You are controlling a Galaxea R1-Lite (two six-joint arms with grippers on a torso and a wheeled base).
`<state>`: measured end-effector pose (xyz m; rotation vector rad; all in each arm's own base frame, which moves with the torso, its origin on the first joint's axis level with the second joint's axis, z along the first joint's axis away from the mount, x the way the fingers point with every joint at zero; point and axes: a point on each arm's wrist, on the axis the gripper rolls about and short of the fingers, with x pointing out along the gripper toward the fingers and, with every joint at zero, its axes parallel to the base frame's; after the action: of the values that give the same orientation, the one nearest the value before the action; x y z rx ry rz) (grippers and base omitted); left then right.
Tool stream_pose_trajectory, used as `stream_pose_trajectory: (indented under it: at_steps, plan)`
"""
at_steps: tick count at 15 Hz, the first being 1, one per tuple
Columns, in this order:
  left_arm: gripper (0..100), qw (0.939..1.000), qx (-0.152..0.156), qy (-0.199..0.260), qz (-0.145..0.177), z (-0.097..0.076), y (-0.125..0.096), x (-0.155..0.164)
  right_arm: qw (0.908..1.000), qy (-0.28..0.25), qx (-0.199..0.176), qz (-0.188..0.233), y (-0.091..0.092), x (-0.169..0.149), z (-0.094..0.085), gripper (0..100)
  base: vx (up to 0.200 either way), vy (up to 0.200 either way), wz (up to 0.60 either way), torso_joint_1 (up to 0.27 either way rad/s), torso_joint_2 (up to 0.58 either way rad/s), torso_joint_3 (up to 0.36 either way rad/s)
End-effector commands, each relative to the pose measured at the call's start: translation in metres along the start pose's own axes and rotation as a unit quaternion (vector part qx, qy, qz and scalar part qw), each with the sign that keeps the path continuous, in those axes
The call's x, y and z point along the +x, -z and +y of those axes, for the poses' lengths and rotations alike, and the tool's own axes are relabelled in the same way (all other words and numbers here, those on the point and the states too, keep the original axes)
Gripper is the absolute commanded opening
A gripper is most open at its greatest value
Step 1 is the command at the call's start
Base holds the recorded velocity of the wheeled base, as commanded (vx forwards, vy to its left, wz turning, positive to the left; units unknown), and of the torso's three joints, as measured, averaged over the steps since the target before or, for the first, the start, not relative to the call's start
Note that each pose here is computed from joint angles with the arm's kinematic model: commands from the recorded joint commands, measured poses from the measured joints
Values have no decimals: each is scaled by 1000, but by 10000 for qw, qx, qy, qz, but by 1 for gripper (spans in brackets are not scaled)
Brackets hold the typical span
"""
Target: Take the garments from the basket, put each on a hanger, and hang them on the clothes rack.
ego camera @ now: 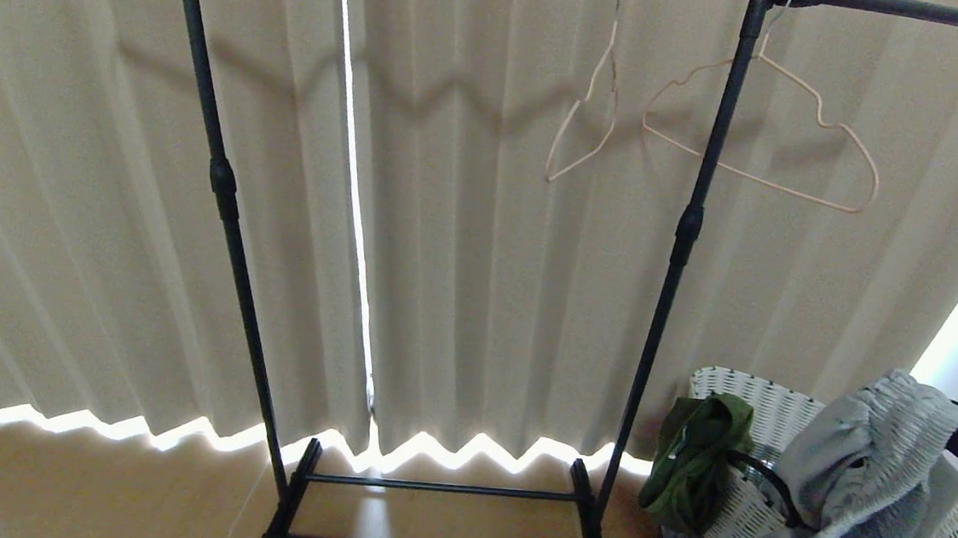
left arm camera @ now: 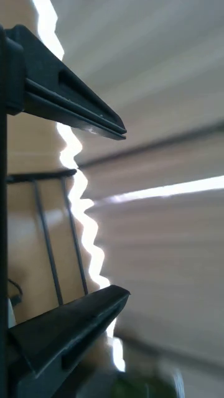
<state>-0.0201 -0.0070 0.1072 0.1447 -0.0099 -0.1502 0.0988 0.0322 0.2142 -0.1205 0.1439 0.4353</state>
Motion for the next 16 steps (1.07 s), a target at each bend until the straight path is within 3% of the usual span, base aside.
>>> stream_pose_trajectory:
  at_steps: [1,2,5,6,8,11,14,15,16]
  plan:
    - [100,9986,-12,526,-52,8,-52,11,9988,-474,-75,-1,-25,28,6,0,0,0,0,0,0,0]
    - [100,9982,-62,596,57,15,-79,27,9983,-572,-100,-78,-39,40,8,0,0,0,0,0,0,0]
    - [100,9951,-96,983,15,29,-124,77,9973,-678,-121,-240,-61,62,9,0,0,0,0,0,0,0]
    - [100,9922,-140,1237,-36,29,-131,91,9971,-697,-112,-279,-66,66,9,0,0,0,0,0,0,0]
    - [100,9794,-383,1981,-27,13,-143,130,9957,-812,-109,-440,-75,65,13,0,0,0,0,0,0,0]
    - [100,9682,-530,2441,137,-33,-143,174,9930,-981,-26,-658,-86,60,19,0,0,0,0,0,0,0]
    - [100,9571,-515,2811,468,-81,-127,195,9900,-1145,180,-811,-98,59,24,0,0,0,0,0,0,0]
    - [100,9434,-483,3192,765,-115,-114,202,9870,-1320,307,-868,-102,58,29,0,0,0,0,0,0,0]
    - [100,9347,-512,3408,871,-131,-110,203,9861,-1365,311,-891,-104,57,31,0,0,0,0,0,0,0]
